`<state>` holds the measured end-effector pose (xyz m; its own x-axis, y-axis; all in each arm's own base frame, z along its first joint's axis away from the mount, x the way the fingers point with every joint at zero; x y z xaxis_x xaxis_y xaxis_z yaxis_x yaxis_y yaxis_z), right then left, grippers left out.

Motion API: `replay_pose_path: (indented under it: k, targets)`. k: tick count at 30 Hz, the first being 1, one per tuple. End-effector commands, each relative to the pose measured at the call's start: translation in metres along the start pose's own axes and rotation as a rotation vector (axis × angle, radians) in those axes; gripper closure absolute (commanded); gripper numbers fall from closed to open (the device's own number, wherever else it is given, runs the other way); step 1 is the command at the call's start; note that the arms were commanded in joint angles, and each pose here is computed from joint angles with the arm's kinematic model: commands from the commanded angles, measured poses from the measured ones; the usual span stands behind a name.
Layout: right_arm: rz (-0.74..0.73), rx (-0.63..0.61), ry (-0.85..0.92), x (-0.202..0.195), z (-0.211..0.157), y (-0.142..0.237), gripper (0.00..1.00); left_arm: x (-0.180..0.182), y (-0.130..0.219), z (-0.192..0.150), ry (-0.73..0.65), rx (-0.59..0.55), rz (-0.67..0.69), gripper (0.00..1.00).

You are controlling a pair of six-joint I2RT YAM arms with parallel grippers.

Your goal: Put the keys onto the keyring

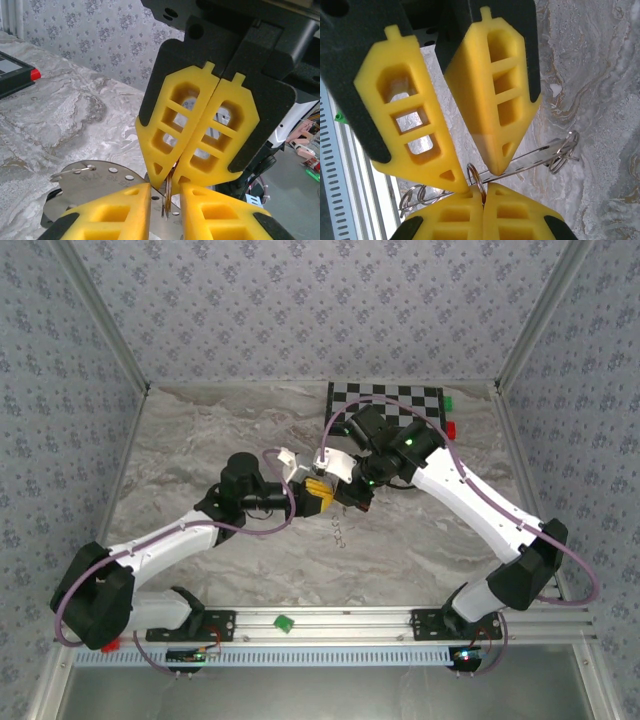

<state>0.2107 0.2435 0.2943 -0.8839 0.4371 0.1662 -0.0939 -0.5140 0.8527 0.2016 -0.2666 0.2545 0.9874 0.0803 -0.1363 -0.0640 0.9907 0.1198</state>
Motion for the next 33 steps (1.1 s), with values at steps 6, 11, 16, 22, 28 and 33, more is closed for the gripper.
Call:
replay_pose_path:
  k: [6, 11, 16, 22, 28, 33]
  targets:
    - [0.043, -0.053, 0.033, 0.0105, 0.0092, 0.0103, 1.0, -0.0045, -0.0044, 0.0133, -0.052, -0.004, -0.037, 0.83]
    - [0.04, -0.076, 0.026, 0.0086, 0.0062, 0.0139, 1.0, -0.0027, -0.0019, 0.0133, -0.056, -0.006, -0.012, 0.83]
    - [0.05, -0.09, 0.024, 0.0098, 0.0061, 0.0151, 1.0, -0.002, -0.0032, 0.0159, -0.049, -0.017, -0.014, 0.83]
    - [0.059, -0.096, 0.029, 0.0112, 0.0079, 0.0134, 1.0, -0.0026, -0.0039, 0.0162, -0.048, -0.02, -0.02, 0.84]
    - [0.088, -0.12, 0.03, 0.0143, 0.012, 0.0153, 1.0, -0.0018, -0.0062, 0.0147, -0.044, -0.013, -0.025, 0.85]
    - [0.109, -0.137, 0.035, 0.0181, 0.0133, 0.0165, 1.0, -0.0024, -0.0076, 0.0145, -0.041, -0.013, -0.032, 0.99]
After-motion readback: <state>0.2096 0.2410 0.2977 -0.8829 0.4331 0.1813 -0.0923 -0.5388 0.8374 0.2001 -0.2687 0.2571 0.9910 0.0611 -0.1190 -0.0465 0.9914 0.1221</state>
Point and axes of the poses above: each hand's point on the last joint's axis, 136 mm out from that joint toward the fingers, its own y axis back along the fingers, its own x axis along the line the jaws close on, z = x × y, the point moved 6 cm from there along y, back along the fingers, and after that the axes turned 14 degrees about -y, right-handed, at the moved point
